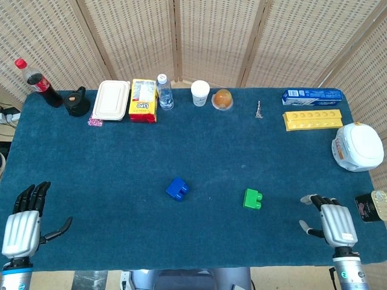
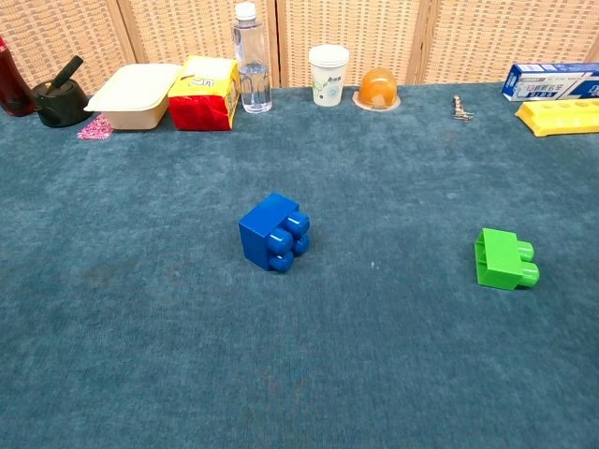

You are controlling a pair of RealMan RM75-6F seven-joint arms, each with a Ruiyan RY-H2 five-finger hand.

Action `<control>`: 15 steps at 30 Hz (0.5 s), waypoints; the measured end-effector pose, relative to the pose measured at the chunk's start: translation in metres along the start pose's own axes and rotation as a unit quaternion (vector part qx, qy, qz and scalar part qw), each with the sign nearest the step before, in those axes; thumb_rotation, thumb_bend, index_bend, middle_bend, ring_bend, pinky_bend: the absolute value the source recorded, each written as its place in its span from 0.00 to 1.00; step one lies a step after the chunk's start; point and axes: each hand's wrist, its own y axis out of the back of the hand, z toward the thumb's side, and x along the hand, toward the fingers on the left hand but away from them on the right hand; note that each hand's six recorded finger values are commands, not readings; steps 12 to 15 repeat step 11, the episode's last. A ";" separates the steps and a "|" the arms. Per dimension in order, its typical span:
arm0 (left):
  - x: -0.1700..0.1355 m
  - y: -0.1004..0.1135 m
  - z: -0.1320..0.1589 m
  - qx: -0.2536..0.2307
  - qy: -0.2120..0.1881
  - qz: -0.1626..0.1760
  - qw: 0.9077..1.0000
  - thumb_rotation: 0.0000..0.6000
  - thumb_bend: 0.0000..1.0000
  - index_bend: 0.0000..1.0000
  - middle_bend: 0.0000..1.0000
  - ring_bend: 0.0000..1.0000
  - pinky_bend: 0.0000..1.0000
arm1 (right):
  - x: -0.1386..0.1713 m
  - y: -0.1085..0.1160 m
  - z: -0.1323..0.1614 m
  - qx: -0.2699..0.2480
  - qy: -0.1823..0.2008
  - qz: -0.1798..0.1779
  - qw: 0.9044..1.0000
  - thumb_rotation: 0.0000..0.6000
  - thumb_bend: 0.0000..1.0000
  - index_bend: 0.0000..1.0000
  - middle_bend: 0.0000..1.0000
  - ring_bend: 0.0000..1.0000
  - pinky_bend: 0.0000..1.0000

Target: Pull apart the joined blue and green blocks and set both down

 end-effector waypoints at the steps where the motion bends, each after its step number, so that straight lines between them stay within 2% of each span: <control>1: -0.002 0.001 -0.002 -0.001 0.004 0.002 1.000 0.55 0.26 0.08 0.11 0.00 0.10 | 0.001 0.001 -0.001 0.006 -0.004 -0.003 1.000 1.00 0.27 0.37 0.42 0.42 0.34; 7: -0.006 0.008 -0.013 -0.006 0.016 0.018 1.000 0.55 0.25 0.08 0.11 0.00 0.10 | 0.007 0.010 -0.009 0.012 -0.028 -0.023 0.999 1.00 0.27 0.37 0.41 0.41 0.34; 15: -0.005 0.008 -0.013 -0.008 0.015 0.020 1.000 0.55 0.25 0.08 0.11 0.00 0.10 | 0.005 0.014 -0.011 0.011 -0.033 -0.031 0.999 1.00 0.27 0.37 0.41 0.41 0.34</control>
